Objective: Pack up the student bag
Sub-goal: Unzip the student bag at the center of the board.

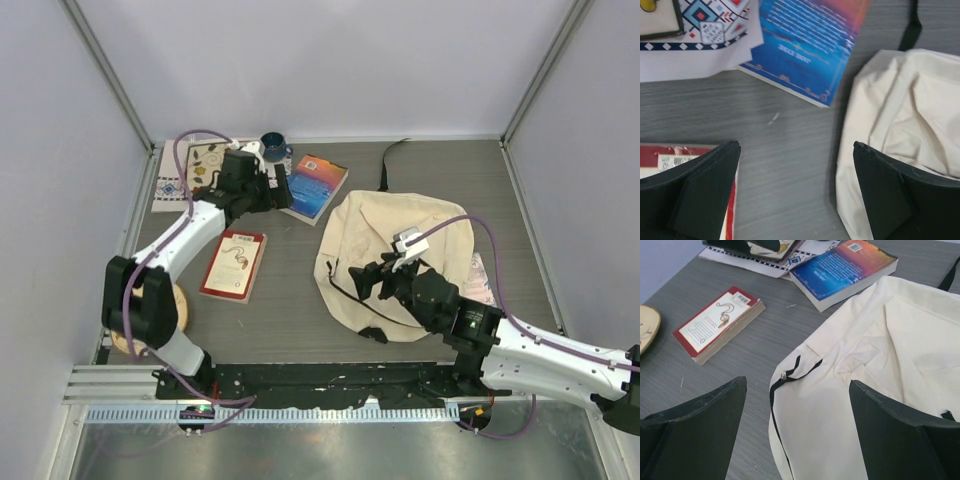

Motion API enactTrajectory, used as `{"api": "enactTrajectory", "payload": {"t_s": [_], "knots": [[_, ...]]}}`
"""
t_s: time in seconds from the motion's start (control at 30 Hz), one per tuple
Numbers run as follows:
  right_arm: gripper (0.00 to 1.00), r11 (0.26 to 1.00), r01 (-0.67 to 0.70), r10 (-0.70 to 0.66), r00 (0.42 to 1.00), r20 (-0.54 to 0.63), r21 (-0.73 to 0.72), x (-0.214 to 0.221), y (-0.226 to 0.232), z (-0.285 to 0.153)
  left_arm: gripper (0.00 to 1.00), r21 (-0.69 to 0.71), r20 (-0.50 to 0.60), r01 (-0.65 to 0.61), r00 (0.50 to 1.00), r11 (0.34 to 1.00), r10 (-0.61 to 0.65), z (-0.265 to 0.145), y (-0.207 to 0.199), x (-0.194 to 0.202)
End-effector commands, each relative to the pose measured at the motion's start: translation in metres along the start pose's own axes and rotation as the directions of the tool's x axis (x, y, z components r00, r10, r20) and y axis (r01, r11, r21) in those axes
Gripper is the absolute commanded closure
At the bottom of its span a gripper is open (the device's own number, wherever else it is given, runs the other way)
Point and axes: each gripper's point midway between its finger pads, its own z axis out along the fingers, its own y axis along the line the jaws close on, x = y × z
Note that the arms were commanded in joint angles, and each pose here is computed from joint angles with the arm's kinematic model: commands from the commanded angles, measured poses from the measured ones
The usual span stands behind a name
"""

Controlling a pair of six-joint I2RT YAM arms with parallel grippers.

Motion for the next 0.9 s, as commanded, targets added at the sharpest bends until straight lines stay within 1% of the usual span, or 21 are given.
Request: {"api": "enactTrajectory", "payload": {"t_s": [0.0, 0.03, 0.07, 0.13, 0.17, 0.23, 0.4, 0.5, 0.53, 0.63, 0.73, 0.87], "knots": [[0.11, 0.993, -0.095, 0.089, 0.993, 0.081, 0.072, -0.038, -0.002, 0.004, 0.0, 0.034, 0.042, 0.01, 0.999, 0.999, -0.011, 0.031, 0.008, -0.037], [0.11, 0.991, -0.101, 0.094, 0.992, 0.081, 0.088, -0.038, -0.004, 0.006, 0.0, 0.028, 0.043, 0.018, 0.999, 0.999, -0.02, 0.038, 0.015, -0.041], [0.11, 0.991, -0.105, 0.099, 0.992, 0.078, 0.087, -0.038, -0.002, 0.007, 0.0, 0.02, 0.014, 0.019, 1.0, 1.0, -0.02, 0.054, 0.021, -0.034], [0.11, 0.99, -0.1, 0.094, 0.994, 0.063, 0.098, -0.034, -0.002, 0.011, 0.0, 0.038, 0.019, 0.022, 1.0, 0.999, -0.023, 0.065, 0.021, -0.043], [0.11, 0.99, -0.099, 0.093, 0.994, 0.062, 0.103, -0.034, -0.002, 0.012, 0.0, 0.033, -0.005, 0.028, 1.0, 0.999, -0.027, 0.077, 0.024, -0.035], [0.11, 0.99, -0.086, 0.08, 0.995, 0.054, 0.115, -0.032, -0.003, 0.015, 0.0, 0.04, -0.007, 0.039, 0.999, 0.998, -0.039, 0.088, 0.026, -0.037], [0.11, 0.984, -0.068, 0.059, 0.996, 0.062, 0.162, -0.032, -0.012, 0.015, 0.0, 0.049, -0.049, 0.09, 0.995, 0.995, -0.088, 0.123, 0.035, -0.024], [0.1, 0.98, -0.038, 0.031, 0.999, 0.039, 0.193, -0.025, -0.02, 0.014, 0.0, 0.061, -0.032, 0.095, 0.995, 0.994, -0.093, 0.135, 0.036, -0.028], [0.09, 0.98, -0.035, 0.028, 0.999, 0.037, 0.195, -0.024, -0.021, 0.015, 0.0, 0.06, -0.04, 0.097, 0.995, 0.993, -0.095, 0.143, 0.038, -0.024], [0.09, 0.979, -0.018, 0.014, 1.0, 0.021, 0.204, -0.021, -0.023, 0.018, 0.0, 0.06, -0.033, 0.094, 0.995, 0.994, -0.092, 0.156, 0.041, -0.025], [0.09, 0.979, -0.009, 0.008, 1.0, 0.007, 0.205, -0.018, -0.024, 0.021, 0.0, 0.063, -0.016, 0.084, 0.996, 0.994, -0.083, 0.16, 0.04, -0.032], [0.09, 0.98, -0.003, 0.005, 1.0, -0.011, 0.2, -0.013, -0.022, 0.024, 0.0, 0.072, 0.012, 0.073, 0.997, 0.995, -0.074, 0.152, 0.036, -0.041]]}}
